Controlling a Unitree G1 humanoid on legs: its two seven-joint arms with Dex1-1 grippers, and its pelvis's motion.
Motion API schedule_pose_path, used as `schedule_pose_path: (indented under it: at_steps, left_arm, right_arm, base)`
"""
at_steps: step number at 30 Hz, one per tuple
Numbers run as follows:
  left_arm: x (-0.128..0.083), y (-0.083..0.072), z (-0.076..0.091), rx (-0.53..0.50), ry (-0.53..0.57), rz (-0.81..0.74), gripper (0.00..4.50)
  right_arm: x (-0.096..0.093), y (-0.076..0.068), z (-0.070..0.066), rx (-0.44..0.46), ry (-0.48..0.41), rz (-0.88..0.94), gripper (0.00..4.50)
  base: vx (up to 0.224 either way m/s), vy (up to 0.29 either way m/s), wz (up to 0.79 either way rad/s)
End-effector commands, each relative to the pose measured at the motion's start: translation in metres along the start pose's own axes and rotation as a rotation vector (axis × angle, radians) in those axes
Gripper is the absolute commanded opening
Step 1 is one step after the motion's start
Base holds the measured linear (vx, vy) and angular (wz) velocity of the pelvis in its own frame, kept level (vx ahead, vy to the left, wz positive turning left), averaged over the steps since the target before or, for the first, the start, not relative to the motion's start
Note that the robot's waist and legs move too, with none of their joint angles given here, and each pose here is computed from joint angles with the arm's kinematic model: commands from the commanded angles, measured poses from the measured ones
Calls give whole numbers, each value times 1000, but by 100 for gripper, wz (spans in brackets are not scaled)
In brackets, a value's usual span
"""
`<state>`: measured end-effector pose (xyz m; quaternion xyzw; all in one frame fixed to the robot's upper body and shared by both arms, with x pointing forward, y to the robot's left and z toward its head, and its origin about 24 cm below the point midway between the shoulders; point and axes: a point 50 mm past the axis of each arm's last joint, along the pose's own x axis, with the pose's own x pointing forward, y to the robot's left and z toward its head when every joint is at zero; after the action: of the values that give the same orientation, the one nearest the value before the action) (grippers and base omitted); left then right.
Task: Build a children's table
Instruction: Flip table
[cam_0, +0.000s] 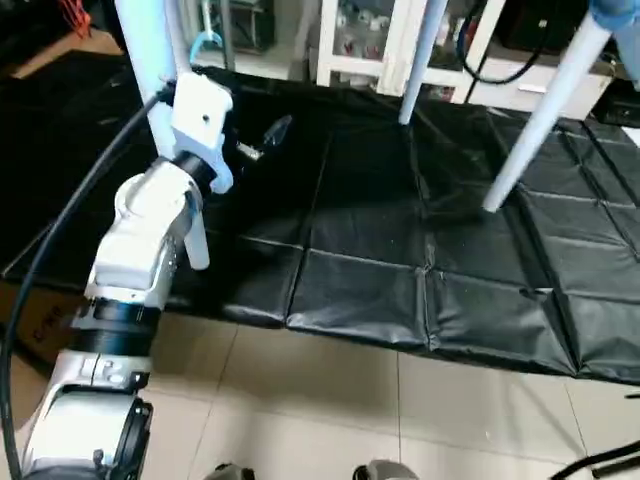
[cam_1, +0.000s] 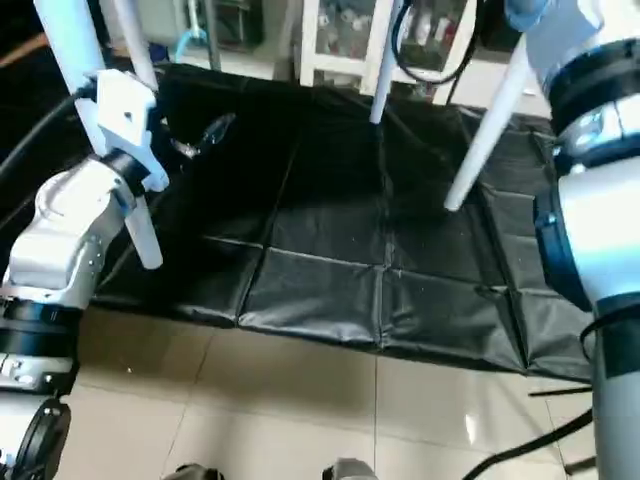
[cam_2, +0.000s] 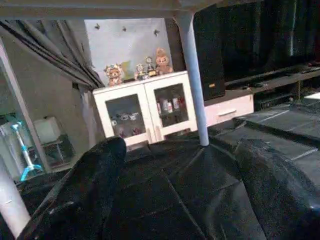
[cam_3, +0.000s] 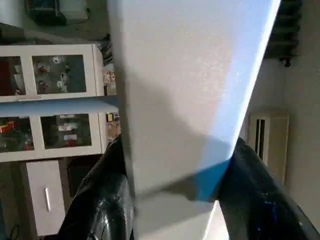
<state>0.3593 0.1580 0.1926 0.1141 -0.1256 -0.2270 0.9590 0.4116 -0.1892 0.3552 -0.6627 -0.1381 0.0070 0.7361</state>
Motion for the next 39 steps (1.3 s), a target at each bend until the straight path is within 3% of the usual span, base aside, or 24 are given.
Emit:
schedule_pose_path:
  at_steps: [1,3,5,7,16,22,27,32,37,39]
  left_arm:
    - [-4,10,2,24,-3,30,400]
    - [-4,9,0,27,-5,18,400]
    - [-4,7,0,30,-7,5,400]
    - [-4,5,2,27,-17,4,400]
    - [-5,5,1,25,-27,-9,400]
    - [-3,-2,11,10,-84,-33,400]
    - [-2,-8,18,-12,-124,-6,400]
    - [-6,-36,13,-94,-128,-47,400]
    - [-10,-45,15,-115,-143,-65,400]
    - [-17,-51,18,-125,-162,-80,400]
  right_arm:
    - [-6,26,-25,38,87,148,178]
    - [-6,35,-24,62,71,179,178]
    - [-6,42,-22,78,55,198,248]
    - [-6,47,-19,95,31,198,252]
    - [-7,55,-16,95,-27,107,332]
    - [-14,42,-6,89,-206,-178,352]
    - [-21,48,-2,144,-296,-220,352]
    - [-39,44,17,156,-543,-398,352]
    - [-48,46,25,181,-646,-417,352]
    - [-58,54,34,214,-747,-412,352]
  base:
    - [0,0,0]
    - [0,0,0]
    - [0,0,0]
    - [0,0,0]
    - [0,0,0]
    - [0,0,0]
    - [0,0,0]
    - [0,0,0]
    - [0,0,0]
    - [0,0,0]
